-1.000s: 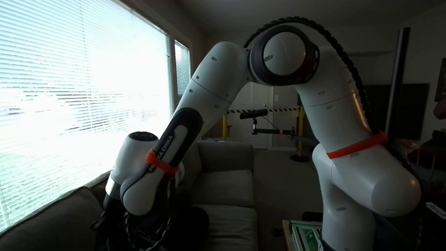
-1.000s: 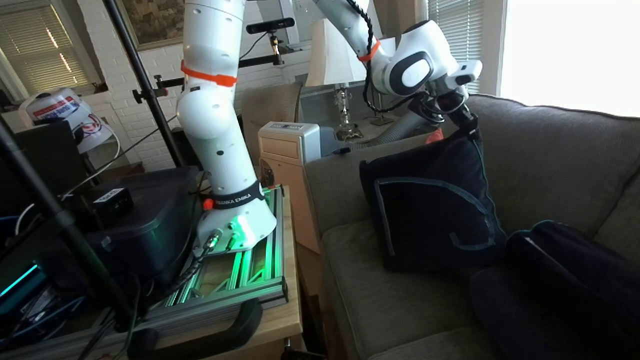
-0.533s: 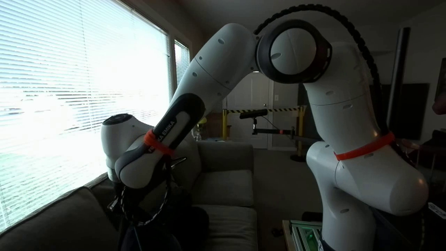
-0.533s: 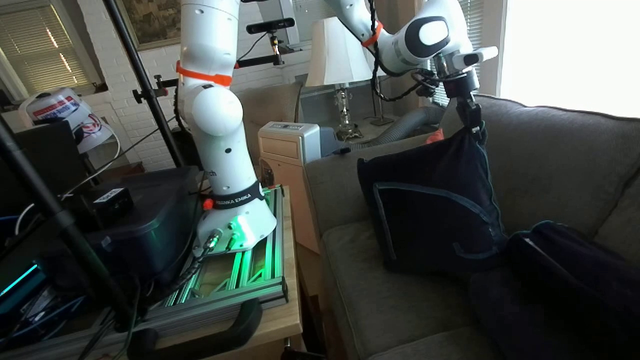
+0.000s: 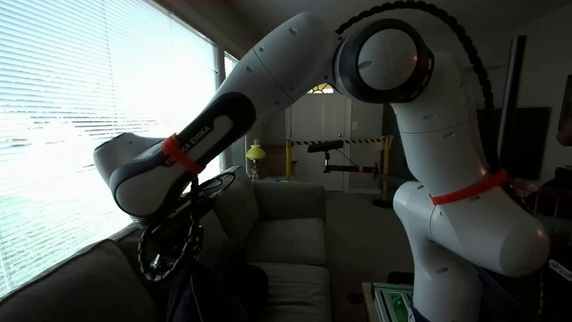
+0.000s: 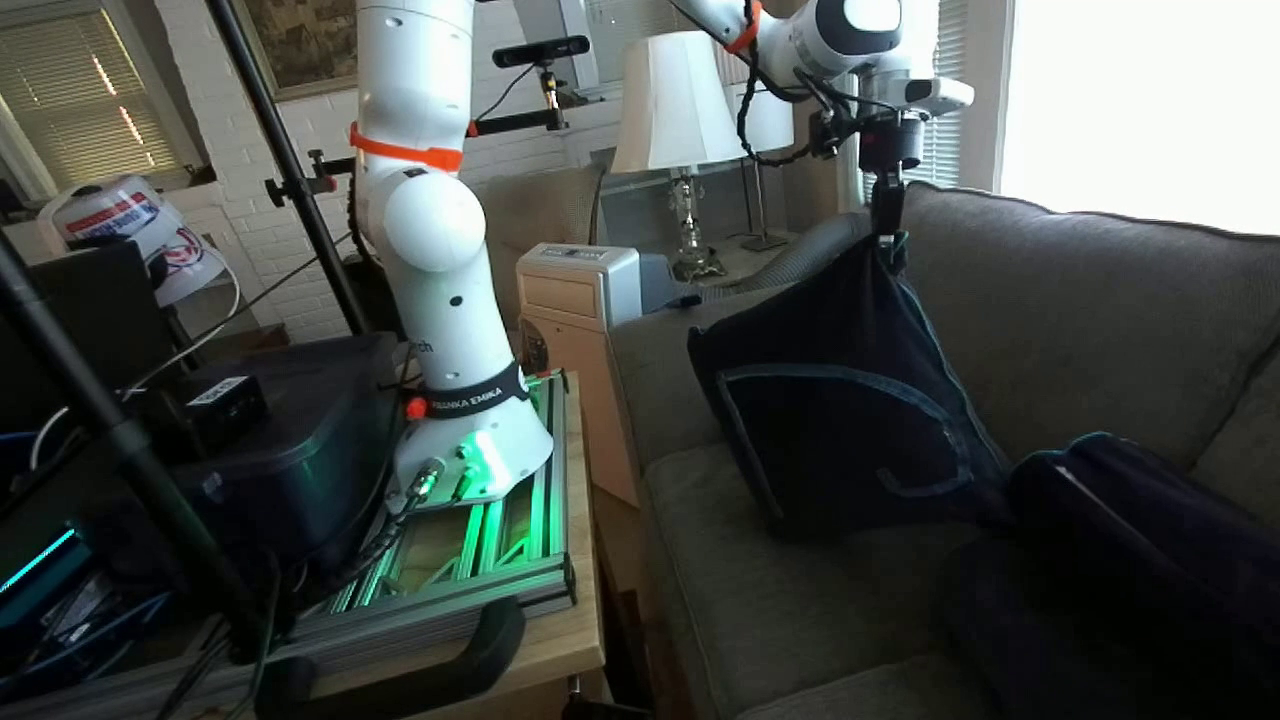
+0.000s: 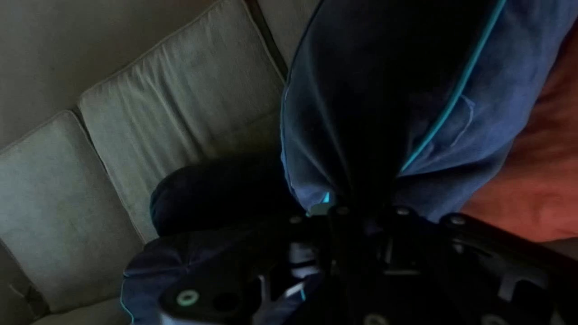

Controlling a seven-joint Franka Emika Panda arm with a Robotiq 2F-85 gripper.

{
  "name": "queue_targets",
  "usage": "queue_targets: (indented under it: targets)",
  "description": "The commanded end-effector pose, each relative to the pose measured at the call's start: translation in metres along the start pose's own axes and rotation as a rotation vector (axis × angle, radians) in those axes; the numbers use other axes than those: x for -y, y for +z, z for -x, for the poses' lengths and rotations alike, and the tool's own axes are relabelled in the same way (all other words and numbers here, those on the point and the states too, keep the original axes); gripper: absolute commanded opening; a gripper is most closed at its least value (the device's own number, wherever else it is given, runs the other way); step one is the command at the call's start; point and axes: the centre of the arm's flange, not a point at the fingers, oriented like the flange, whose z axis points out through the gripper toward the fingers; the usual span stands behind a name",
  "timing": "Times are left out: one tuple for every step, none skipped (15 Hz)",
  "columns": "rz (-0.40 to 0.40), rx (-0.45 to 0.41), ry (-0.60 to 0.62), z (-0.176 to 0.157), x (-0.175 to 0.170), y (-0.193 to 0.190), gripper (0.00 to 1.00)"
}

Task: Move the left black pillow to the right

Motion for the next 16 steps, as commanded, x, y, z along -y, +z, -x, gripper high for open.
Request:
queue_targets:
  targets:
    - [-0.01, 0.059, 0.058, -0.004, -0.013, -0.044, 0.03]
    - [-0.017, 0.065, 0.076, -0.006, -0.015, -0.05, 0.03]
    - [-0.022, 0.076, 0.089, -0.008, -0.018, -0.055, 0.03]
    - [-0.026, 0.086, 0.105, -0.009, -0.021, -0.058, 0.03]
    - [-0.027, 0.099, 0.117, -0.009, -0.024, -0.061, 0.03]
    - [-0.02, 0.122, 0.132, -0.009, -0.027, -0.064, 0.03]
    - [0.005, 0.136, 0.155, -0.007, -0.029, -0.064, 0.03]
    - [0.033, 0.162, 0.181, -0.003, -0.03, -0.063, 0.03]
    - [0.069, 0.192, 0.197, 0.0, -0.032, -0.064, 0.03]
    - [0.08, 0.204, 0.238, 0.006, -0.035, -0.062, 0.03]
    - [0.098, 0.225, 0.266, 0.01, -0.038, -0.062, 0.03]
    - [0.114, 0.238, 0.299, 0.015, -0.041, -0.062, 0.03]
    - [0.112, 0.249, 0.323, 0.02, -0.045, -0.061, 0.03]
    - [0.114, 0.25, 0.355, 0.021, -0.048, -0.06, 0.03]
    - [0.109, 0.25, 0.391, 0.021, -0.051, -0.059, 0.03]
    - [0.097, 0.246, 0.429, 0.02, -0.053, -0.057, 0.03]
